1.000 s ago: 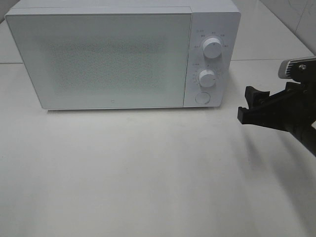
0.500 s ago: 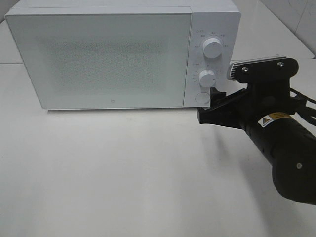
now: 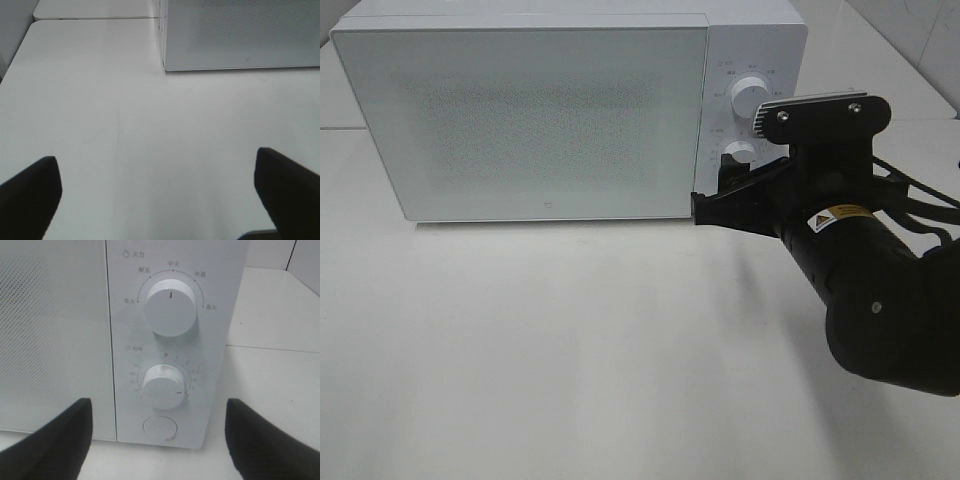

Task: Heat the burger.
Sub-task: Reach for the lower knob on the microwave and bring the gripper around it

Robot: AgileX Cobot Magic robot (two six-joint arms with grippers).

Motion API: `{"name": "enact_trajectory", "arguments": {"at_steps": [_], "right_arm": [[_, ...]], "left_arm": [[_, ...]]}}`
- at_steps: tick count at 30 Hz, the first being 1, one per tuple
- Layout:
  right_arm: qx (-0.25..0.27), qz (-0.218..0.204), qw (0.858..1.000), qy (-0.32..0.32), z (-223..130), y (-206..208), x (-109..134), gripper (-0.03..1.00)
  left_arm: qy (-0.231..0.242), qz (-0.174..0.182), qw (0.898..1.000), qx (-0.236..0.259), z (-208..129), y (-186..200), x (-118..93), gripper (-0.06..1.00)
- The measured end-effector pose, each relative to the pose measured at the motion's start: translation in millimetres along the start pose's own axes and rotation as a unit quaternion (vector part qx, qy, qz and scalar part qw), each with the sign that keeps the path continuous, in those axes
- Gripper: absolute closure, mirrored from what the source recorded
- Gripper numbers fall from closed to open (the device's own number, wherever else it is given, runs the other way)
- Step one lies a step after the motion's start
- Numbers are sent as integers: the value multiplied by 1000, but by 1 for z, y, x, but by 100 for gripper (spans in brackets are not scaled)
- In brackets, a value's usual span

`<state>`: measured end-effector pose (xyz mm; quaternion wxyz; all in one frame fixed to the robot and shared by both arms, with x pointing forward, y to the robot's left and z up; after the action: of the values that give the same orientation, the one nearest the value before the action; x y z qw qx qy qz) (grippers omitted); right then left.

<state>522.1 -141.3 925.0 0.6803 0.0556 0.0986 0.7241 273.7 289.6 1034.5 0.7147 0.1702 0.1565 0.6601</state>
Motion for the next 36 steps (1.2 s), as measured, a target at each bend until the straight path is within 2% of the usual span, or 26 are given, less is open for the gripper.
{"name": "enact_trajectory", "arguments": {"at_steps": [4, 11, 18, 26, 36], "right_arm": [[-19, -9, 1000, 1, 4, -1, -1, 25], [-4, -19, 1000, 13, -9, -13, 1, 25], [-14, -24, 1000, 12, -9, -25, 9, 25], [-11, -49, 999, 7, -16, -52, 6, 25], [-22, -47, 999, 0, -14, -72, 13, 25]], "left_arm": [[0, 0, 1000, 0, 0, 0, 0, -4], [0, 0, 1000, 0, 0, 0, 0, -4], [0, 0, 1000, 0, 0, 0, 0, -4], [0, 0, 1000, 0, 0, 0, 0, -4], [0, 0, 1000, 0, 0, 0, 0, -4]]}}
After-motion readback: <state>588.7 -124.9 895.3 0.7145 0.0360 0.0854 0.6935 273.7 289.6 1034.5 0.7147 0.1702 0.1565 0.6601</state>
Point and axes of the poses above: a point on each arm's last joint axis where the gripper is mounted, y pointing back along that axis away from the gripper, x along the wrist's bending axis when the last joint is at zero, z = x × y, the point moved 5 cm from there along -y, pointing out along that axis toward the gripper, and after that the axes turned 1 degree about -y, right-handed, at the moved point
